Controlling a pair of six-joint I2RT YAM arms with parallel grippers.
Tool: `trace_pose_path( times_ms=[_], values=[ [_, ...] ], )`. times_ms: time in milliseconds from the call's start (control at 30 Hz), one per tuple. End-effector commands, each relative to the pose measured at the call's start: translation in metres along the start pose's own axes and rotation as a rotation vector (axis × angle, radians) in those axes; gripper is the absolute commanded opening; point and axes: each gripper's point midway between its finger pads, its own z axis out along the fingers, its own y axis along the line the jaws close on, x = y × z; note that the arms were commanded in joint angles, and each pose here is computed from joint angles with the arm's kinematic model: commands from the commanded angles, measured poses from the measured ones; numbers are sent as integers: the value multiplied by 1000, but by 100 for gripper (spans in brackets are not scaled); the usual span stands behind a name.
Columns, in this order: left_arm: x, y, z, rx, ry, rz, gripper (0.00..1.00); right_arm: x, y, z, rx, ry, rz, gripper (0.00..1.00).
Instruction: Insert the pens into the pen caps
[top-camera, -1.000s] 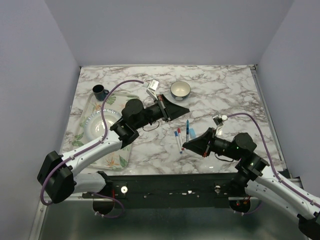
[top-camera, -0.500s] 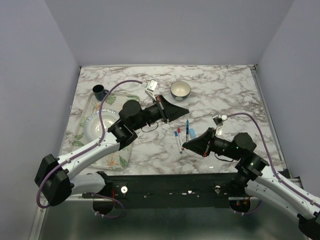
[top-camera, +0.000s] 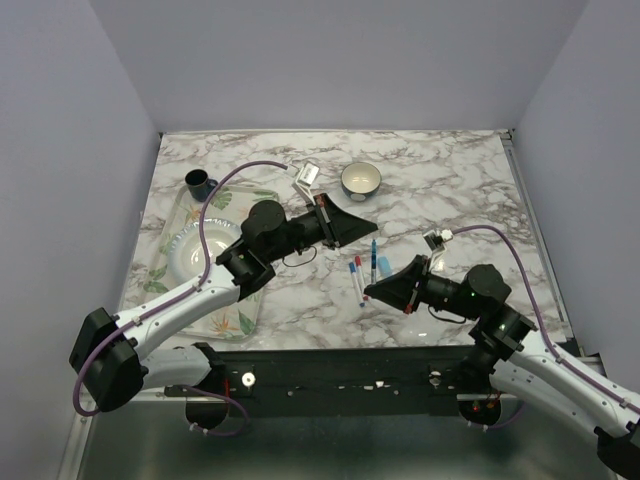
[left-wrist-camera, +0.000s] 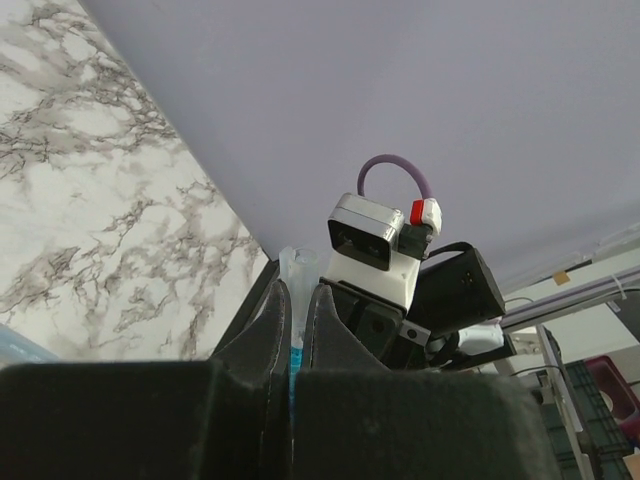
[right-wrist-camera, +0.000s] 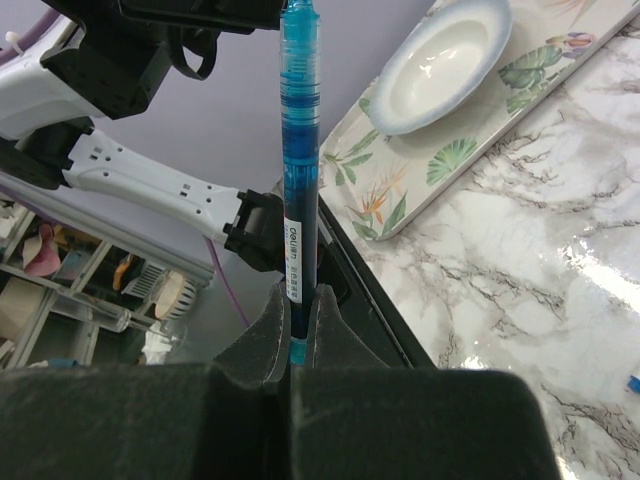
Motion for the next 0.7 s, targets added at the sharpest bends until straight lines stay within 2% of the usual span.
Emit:
trace_pose_path(
  times_ms=[0,400,667],
  values=[
    [1,-4,-3,10,3,31,0,-8,7,0,-15,-28,-20,1],
    [19,-6,-9,54,60,59,0,-14,3,-2,16,-64,-10,1],
    [46,-14,-16,113,134,81,0,-37,8,-1,50,-123,-58,1]
  ],
)
